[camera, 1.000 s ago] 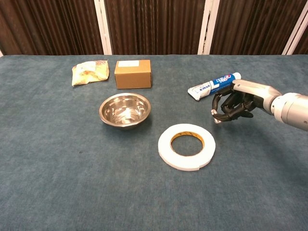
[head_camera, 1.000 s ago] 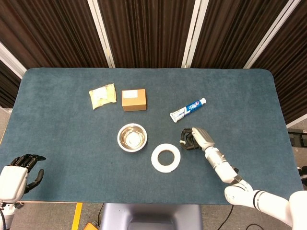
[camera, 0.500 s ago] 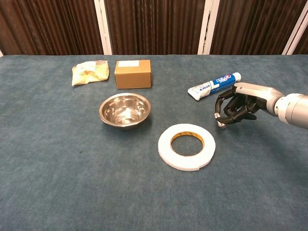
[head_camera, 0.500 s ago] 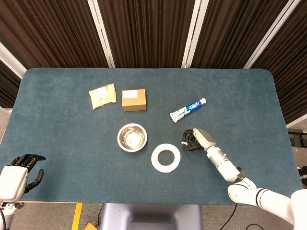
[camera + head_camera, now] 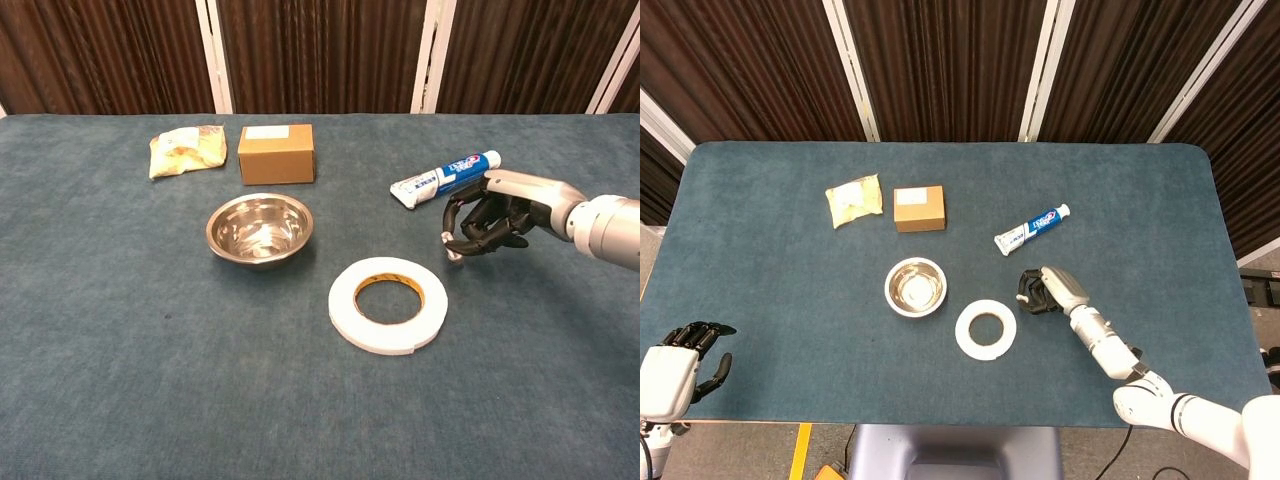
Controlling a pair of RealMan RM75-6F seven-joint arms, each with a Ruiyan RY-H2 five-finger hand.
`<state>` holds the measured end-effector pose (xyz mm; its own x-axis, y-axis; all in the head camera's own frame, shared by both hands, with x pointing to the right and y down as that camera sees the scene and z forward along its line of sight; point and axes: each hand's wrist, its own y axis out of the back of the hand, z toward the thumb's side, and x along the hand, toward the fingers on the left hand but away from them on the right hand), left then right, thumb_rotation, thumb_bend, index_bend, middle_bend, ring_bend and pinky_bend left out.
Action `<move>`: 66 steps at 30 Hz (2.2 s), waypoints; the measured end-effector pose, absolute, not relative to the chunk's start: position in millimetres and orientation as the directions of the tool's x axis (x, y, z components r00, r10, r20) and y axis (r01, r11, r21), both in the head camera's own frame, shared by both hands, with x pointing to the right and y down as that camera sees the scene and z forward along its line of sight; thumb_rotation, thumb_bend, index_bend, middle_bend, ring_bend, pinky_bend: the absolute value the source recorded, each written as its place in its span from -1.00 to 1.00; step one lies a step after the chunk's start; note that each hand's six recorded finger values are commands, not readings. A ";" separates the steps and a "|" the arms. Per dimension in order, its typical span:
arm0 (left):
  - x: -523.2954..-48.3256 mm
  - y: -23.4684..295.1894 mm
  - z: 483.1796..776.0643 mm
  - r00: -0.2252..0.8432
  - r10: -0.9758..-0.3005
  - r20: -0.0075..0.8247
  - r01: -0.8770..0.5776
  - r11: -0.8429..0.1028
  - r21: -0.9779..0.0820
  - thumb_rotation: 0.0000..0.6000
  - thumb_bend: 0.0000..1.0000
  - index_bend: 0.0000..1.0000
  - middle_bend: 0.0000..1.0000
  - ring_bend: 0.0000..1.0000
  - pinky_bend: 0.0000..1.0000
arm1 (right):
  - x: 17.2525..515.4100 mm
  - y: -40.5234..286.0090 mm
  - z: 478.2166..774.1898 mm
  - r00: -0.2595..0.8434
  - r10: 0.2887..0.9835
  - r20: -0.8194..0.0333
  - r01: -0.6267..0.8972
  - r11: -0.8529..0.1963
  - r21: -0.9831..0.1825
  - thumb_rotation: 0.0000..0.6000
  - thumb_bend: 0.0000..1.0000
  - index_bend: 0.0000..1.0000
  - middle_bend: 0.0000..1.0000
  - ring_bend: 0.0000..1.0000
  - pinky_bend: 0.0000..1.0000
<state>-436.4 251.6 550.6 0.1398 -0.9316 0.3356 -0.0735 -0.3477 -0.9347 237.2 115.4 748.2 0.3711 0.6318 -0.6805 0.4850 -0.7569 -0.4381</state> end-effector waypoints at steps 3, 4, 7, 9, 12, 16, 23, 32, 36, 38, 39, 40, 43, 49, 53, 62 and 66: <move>-436.6 251.8 550.5 0.139 -0.932 0.336 -0.074 -0.348 -0.935 1.00 -0.09 -0.24 -0.21 -0.34 -0.14 | 236.2 116.5 749.3 0.378 0.630 -0.678 0.486 -0.758 -0.434 1.00 -0.14 0.45 0.90 0.63 1.00; -436.7 251.7 550.5 0.139 -0.932 0.336 -0.074 -0.348 -0.935 1.00 -0.09 -0.24 -0.20 -0.34 -0.14 | 236.1 116.7 749.4 0.380 0.630 -0.677 0.486 -0.759 -0.433 1.00 -0.14 0.45 0.90 0.63 1.00; -436.6 251.7 550.3 0.139 -0.932 0.335 -0.074 -0.347 -0.935 1.00 -0.09 -0.24 -0.20 -0.34 -0.14 | 235.9 116.8 749.4 0.383 0.630 -0.675 0.491 -0.758 -0.429 1.00 -0.14 0.45 0.90 0.63 1.00; -436.4 251.7 550.3 0.140 -0.932 0.335 -0.074 -0.347 -0.935 1.00 -0.09 -0.24 -0.20 -0.34 -0.14 | 235.7 117.1 749.4 0.386 0.630 -0.675 0.497 -0.758 -0.423 1.00 -0.14 0.45 0.90 0.63 1.00; -436.2 251.8 550.4 0.140 -0.932 0.335 -0.073 -0.347 -0.935 1.00 -0.09 -0.24 -0.20 -0.34 -0.14 | 236.5 117.8 750.4 0.389 0.626 -0.676 0.506 -0.758 -0.411 1.00 -0.14 0.45 0.90 0.63 1.00; -436.1 251.9 550.5 0.140 -0.931 0.336 -0.072 -0.348 -0.935 1.00 -0.09 -0.24 -0.20 -0.34 -0.14 | 238.5 119.6 753.1 0.393 0.620 -0.679 0.502 -0.763 -0.407 1.00 -0.14 0.45 0.90 0.63 1.00; -436.2 252.0 550.6 0.140 -0.931 0.336 -0.072 -0.348 -0.935 1.00 -0.09 -0.24 -0.21 -0.34 -0.14 | 241.4 121.7 755.4 0.396 0.612 -0.685 0.497 -0.770 -0.401 1.00 -0.14 0.43 0.90 0.63 1.00; -435.8 252.1 551.2 0.140 -0.930 0.339 -0.070 -0.351 -0.934 1.00 -0.09 -0.24 -0.20 -0.34 -0.14 | 244.3 120.8 752.9 0.401 0.618 -0.676 0.500 -0.766 -0.404 1.00 -0.14 0.42 0.90 0.63 1.00; -435.5 252.0 550.9 0.141 -0.931 0.338 -0.070 -0.350 -0.934 1.00 -0.09 -0.24 -0.21 -0.34 -0.14 | 246.1 121.4 751.7 0.403 0.618 -0.675 0.495 -0.768 -0.407 1.00 -0.14 0.42 0.90 0.63 1.00; -435.7 252.1 551.0 0.141 -0.930 0.338 -0.070 -0.350 -0.934 1.00 -0.09 -0.24 -0.20 -0.34 -0.14 | 247.8 122.1 751.4 0.404 0.615 -0.678 0.490 -0.771 -0.407 1.00 -0.14 0.42 0.90 0.63 1.00; -435.8 252.0 551.0 0.140 -0.930 0.338 -0.070 -0.350 -0.934 1.00 -0.09 -0.24 -0.20 -0.34 -0.14 | 248.6 122.5 751.3 0.403 0.613 -0.679 0.487 -0.772 -0.408 1.00 -0.14 0.42 0.90 0.63 1.00; -435.8 252.0 551.1 0.140 -0.930 0.339 -0.070 -0.350 -0.934 1.00 -0.09 -0.24 -0.20 -0.34 -0.14 | 249.5 122.8 751.3 0.403 0.612 -0.681 0.485 -0.774 -0.408 1.00 -0.14 0.42 0.90 0.63 1.00; -435.9 252.0 551.1 0.140 -0.931 0.338 -0.070 -0.350 -0.934 1.00 -0.09 -0.24 -0.21 -0.34 -0.14 | 251.3 123.5 751.7 0.402 0.607 -0.686 0.479 -0.778 -0.407 1.00 -0.14 0.41 0.90 0.63 1.00; -436.2 252.1 551.7 0.139 -0.930 0.341 -0.071 -0.352 -0.933 1.00 -0.09 -0.24 -0.20 -0.34 -0.14 | 255.6 124.2 750.9 0.401 0.598 -0.694 0.466 -0.785 -0.408 1.00 -0.14 0.38 0.90 0.63 1.00; -436.2 252.0 551.5 0.139 -0.930 0.340 -0.072 -0.352 -0.933 1.00 -0.09 -0.24 -0.21 -0.34 -0.14 | 259.1 124.4 748.9 0.400 0.599 -0.694 0.461 -0.786 -0.412 1.00 -0.14 0.36 0.90 0.63 1.00; -435.7 252.4 552.3 0.141 -0.929 0.342 -0.072 -0.354 -0.932 1.00 -0.09 -0.24 -0.21 -0.34 -0.14 | 270.9 123.9 744.3 0.389 0.594 -0.704 0.439 -0.791 -0.426 1.00 -0.14 0.29 0.90 0.63 1.00; -435.1 252.4 552.5 0.142 -0.929 0.342 -0.071 -0.355 -0.932 1.00 -0.09 -0.24 -0.20 -0.34 -0.14 | 274.3 124.1 744.2 0.384 0.592 -0.709 0.425 -0.795 -0.433 1.00 -0.14 0.26 0.90 0.63 1.00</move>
